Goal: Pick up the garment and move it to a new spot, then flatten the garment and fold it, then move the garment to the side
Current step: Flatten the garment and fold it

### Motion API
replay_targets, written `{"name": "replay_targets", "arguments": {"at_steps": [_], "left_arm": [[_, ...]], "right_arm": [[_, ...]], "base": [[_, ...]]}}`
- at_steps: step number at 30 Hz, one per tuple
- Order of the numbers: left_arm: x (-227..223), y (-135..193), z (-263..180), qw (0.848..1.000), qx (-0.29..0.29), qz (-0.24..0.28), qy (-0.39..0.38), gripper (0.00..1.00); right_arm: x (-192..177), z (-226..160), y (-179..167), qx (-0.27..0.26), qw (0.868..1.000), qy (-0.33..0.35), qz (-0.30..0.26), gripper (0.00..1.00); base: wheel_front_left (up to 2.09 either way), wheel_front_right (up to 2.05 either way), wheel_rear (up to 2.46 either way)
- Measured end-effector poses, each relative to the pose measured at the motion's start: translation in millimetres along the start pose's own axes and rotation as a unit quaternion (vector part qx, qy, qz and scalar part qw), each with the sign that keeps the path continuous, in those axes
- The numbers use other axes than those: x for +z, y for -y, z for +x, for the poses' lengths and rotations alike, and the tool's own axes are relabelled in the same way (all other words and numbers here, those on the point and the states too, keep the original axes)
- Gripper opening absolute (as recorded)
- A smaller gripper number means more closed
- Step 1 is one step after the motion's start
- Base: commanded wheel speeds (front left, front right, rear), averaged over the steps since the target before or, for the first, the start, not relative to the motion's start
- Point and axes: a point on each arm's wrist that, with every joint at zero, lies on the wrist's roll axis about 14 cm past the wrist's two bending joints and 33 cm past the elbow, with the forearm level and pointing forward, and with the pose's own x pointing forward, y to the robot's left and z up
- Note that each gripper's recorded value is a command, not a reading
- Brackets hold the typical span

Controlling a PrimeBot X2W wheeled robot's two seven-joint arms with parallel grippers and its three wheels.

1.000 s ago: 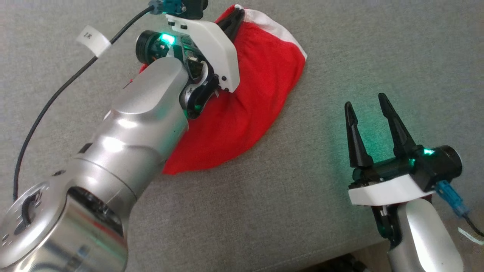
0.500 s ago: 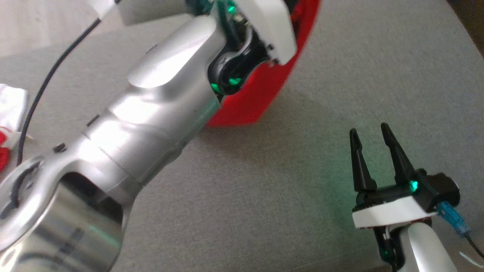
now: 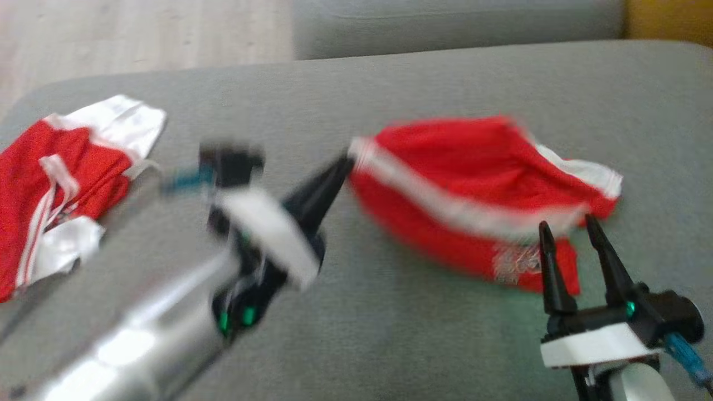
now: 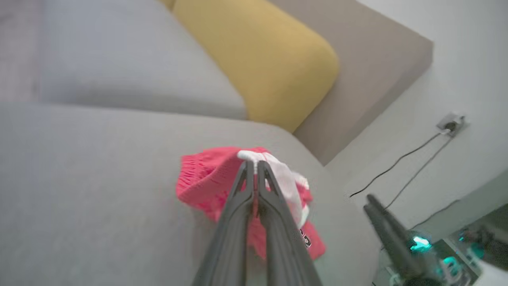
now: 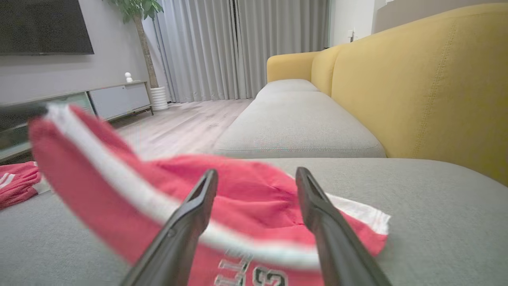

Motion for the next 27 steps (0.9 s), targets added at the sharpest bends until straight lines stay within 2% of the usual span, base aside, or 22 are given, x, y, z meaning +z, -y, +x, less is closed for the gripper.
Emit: {"name": "replay_targets", "arguments": {"at_steps": [4, 8, 18, 27], "left_arm": [[-49.0, -35.6, -48.2, 0.995, 0.083, -0.059, 0.008, 0.00], [-59.2, -52.2, -75.4, 0.988, 0.129, -0.081, 0.039, 0.00], [-51.3, -73.5, -103.7, 0.975, 0.181, -0.090, 0.087, 0.00], [-55.1, -75.0, -105.2, 0.974, 0.184, -0.099, 0.091, 0.00]], "right_arm": [[-8.0, 3.1, -11.3, 0.019, 1.000, -0.011, 0.003, 1.00], [-21.2, 9.9, -18.4, 0.035, 0.999, -0.031, -0.005, 1.00], [-88.0, -1.2, -22.1, 0.073, 0.986, -0.149, -0.023, 1.00], [-111.2, -1.5, -28.6, 0.091, 0.974, -0.204, -0.034, 1.00]], "base": [[0.00, 0.00, 0.00], [0.00, 0.00, 0.00], [0.00, 0.00, 0.00], [0.00, 0.00, 0.00]]}}
